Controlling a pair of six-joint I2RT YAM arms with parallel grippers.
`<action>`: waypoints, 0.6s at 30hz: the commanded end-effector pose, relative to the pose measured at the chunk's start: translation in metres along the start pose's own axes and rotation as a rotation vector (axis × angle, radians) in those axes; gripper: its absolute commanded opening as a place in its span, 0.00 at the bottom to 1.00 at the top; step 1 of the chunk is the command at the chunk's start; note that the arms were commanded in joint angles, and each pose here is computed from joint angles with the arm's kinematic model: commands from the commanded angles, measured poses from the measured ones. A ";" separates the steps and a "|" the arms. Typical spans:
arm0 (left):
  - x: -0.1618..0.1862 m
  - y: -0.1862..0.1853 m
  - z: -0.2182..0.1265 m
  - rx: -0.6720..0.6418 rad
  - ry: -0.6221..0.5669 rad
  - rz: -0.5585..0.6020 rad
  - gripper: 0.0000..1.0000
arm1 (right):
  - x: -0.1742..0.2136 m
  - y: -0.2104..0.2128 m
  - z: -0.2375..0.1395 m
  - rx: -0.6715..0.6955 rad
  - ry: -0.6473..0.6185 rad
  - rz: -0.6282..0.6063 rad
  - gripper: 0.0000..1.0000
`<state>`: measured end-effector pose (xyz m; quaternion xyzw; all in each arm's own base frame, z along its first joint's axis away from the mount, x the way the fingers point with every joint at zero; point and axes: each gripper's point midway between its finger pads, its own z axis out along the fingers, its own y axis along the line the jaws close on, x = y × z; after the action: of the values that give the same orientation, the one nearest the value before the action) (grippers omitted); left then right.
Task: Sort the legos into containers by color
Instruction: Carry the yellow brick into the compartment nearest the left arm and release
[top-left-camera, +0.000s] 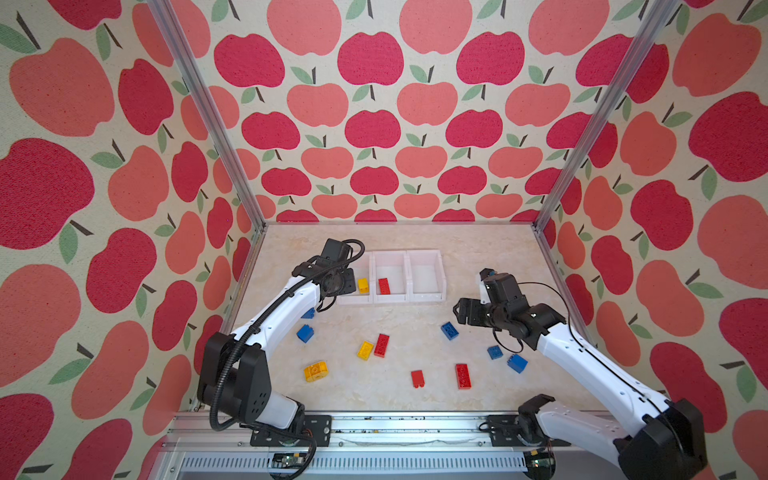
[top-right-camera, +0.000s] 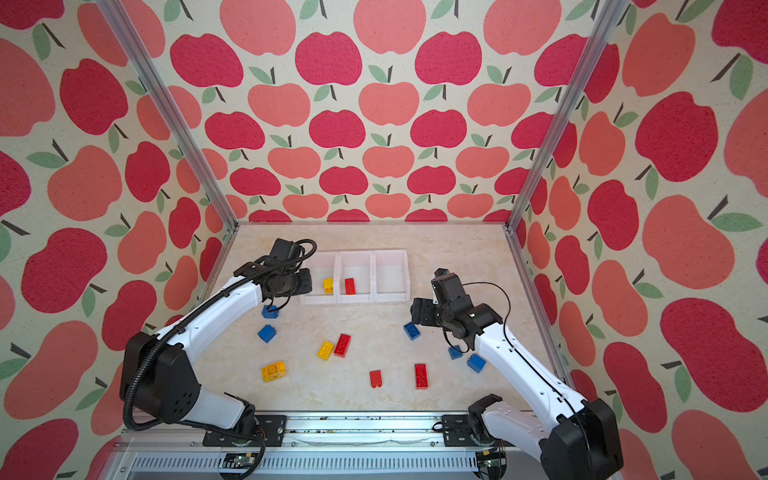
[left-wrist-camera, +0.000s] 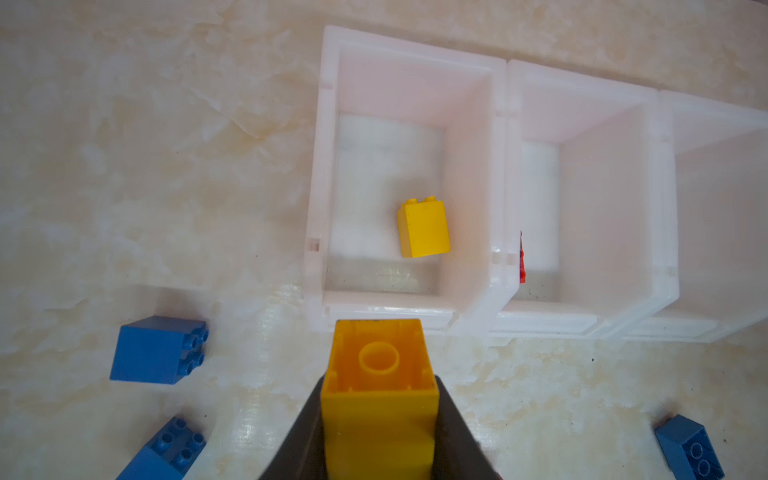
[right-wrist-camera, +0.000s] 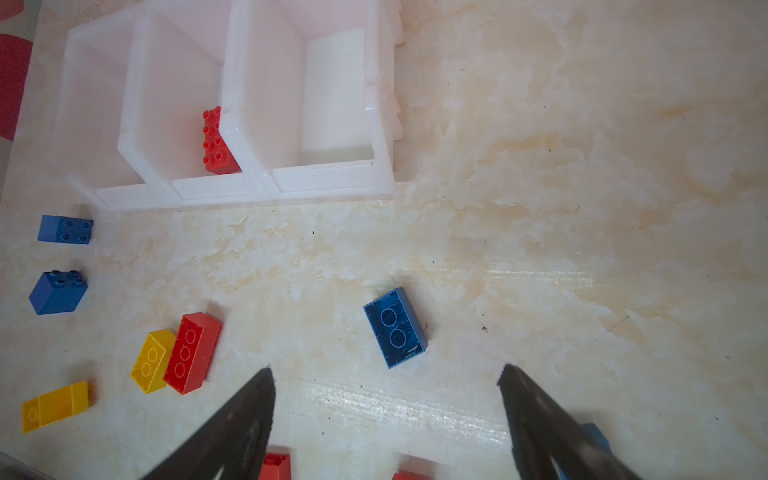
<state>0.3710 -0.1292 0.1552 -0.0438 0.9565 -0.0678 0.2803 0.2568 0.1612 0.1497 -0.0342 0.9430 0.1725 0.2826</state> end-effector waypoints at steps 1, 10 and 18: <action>-0.025 -0.006 0.009 -0.009 -0.051 0.057 0.21 | -0.001 -0.001 -0.007 0.001 -0.009 0.025 0.88; -0.033 -0.010 0.049 -0.027 -0.009 0.083 0.24 | -0.004 -0.001 -0.010 0.007 -0.013 0.023 0.88; -0.025 -0.002 0.074 -0.070 0.027 0.084 0.30 | -0.005 0.000 -0.009 0.006 -0.013 0.021 0.88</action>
<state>0.4198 -0.1390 0.1009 -0.0148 0.9673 -0.0336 0.2512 0.2550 0.1600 0.1509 -0.0311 0.9432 0.1731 0.2820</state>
